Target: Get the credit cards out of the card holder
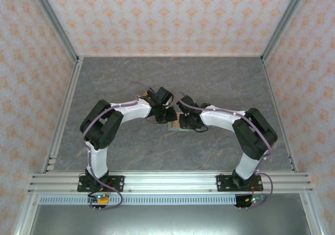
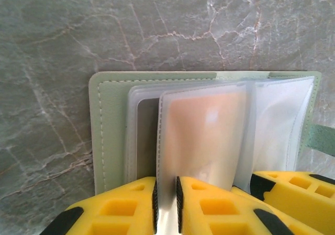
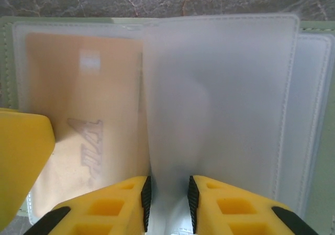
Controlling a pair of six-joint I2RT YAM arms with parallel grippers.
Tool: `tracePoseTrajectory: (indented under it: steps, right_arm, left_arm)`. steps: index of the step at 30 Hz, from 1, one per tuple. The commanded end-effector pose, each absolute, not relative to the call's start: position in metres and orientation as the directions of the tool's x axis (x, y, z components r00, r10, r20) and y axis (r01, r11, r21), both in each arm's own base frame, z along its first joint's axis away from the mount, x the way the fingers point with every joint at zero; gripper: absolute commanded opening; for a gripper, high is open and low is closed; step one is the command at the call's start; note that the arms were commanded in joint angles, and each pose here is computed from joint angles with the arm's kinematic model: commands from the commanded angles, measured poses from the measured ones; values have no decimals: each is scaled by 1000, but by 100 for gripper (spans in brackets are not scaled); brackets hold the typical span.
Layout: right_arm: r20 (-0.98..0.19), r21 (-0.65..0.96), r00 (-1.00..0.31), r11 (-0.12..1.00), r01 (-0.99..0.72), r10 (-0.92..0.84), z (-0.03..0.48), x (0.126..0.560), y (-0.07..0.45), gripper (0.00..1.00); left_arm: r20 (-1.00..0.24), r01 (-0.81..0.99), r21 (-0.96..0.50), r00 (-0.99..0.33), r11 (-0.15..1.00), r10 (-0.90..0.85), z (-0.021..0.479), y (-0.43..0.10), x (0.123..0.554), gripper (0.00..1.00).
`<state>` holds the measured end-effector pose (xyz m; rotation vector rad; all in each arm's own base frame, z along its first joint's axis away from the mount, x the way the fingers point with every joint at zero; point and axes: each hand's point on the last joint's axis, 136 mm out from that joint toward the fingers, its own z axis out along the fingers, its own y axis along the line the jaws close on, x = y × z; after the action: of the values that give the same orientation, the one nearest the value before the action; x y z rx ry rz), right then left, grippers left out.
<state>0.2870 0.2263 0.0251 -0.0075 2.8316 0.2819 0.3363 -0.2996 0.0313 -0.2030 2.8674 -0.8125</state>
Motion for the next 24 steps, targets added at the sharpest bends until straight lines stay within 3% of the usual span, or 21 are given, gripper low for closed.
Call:
tracePoseTrajectory:
  steps: [1, 7, 15, 19, 24]
  right_arm:
    - [-286, 211, -958, 977, -33, 29, 31, 280, 222, 30]
    - [-351, 244, -934, 970, -18, 71, 59, 284, 218, 35]
    - [-463, 254, -879, 967, -9, 114, 104, 299, 207, 43]
    - [-505, 249, -854, 968, -11, 121, 124, 312, 204, 43]
    - [-540, 261, -827, 965, 10, 155, 138, 318, 195, 43]
  left_arm:
    - [-122, -47, -592, -982, 805, -147, 45, -317, 338, 16]
    - [-172, -34, -560, -973, 828, -156, 59, -304, 338, 9]
    - [-228, -14, -480, -964, 877, -140, 80, -272, 334, 9]
    - [-196, -12, -554, -970, 832, -145, 87, -289, 337, 15]
    - [-140, -13, -654, -981, 757, -138, 89, -325, 346, 35]
